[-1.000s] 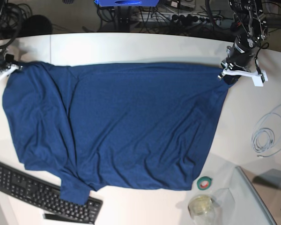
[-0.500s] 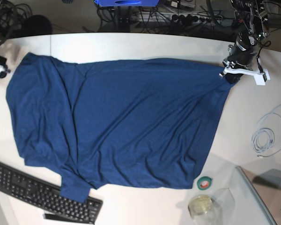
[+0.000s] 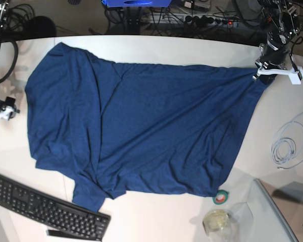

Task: Layout the t-shirt on the table in an organized manner, then fold the t-shirt properly
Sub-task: 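Regrasp the shirt corner with the right gripper and pull it outward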

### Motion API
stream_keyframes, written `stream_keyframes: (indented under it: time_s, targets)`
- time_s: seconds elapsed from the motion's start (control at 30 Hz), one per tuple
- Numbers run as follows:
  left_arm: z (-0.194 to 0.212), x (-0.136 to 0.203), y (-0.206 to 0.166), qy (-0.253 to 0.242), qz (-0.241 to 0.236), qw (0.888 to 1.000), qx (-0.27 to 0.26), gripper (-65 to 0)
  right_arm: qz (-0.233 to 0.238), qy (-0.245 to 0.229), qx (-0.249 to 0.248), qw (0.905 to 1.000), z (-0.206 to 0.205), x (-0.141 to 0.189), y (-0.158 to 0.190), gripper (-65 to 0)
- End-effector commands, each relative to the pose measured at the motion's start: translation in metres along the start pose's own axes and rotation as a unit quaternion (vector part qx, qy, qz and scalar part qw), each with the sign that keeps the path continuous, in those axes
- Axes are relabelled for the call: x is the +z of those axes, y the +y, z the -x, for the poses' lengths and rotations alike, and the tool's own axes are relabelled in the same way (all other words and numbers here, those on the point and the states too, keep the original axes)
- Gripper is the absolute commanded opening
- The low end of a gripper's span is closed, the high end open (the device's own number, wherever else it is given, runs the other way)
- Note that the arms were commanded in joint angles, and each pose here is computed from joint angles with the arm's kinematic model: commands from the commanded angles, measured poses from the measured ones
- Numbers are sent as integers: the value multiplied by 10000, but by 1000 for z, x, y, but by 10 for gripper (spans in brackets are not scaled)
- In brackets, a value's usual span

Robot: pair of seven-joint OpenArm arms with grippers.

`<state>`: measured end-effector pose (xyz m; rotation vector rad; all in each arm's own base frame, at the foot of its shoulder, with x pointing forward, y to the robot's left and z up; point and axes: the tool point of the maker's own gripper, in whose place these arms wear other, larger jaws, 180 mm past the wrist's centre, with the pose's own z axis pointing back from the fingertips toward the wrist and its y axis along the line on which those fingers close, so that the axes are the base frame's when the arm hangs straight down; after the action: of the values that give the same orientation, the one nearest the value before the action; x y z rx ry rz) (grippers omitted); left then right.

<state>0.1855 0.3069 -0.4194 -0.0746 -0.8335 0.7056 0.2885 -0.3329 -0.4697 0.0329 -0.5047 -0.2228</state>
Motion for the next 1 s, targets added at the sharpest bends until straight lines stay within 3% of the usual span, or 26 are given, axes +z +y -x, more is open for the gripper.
stream_keyframes:
  time_s: [0.0,0.23,0.37,0.47,0.63,0.8,0.97]
  targets:
    - [-12,1,-2,-179,40,9998,-41,-650,-21,-252,153,9996,-23,5,1,-338]
    - [-9,4,4,-137,-22,9999,-54,-650,-321,-106,274,9991,2,-3,37,-338]
    - [-9,4,4,-137,-18,9999,-47,-650,-291,105,160,9994,18,-11,34,-338]
    - [-9,4,4,-137,-18,9999,-47,-650,-110,186,287,9994,22,-11,25,-338]
    - [-10,4,2,-155,5,9999,-63,-650,672,347,685,9948,24,-10,-1,-338]
    - [-8,4,0,-131,27,9999,-65,-650,664,154,802,9944,15,-2,2,-338]
    - [-9,4,1,-142,20,9999,-54,-650,314,-423,1385,9890,2,26,39,-335]
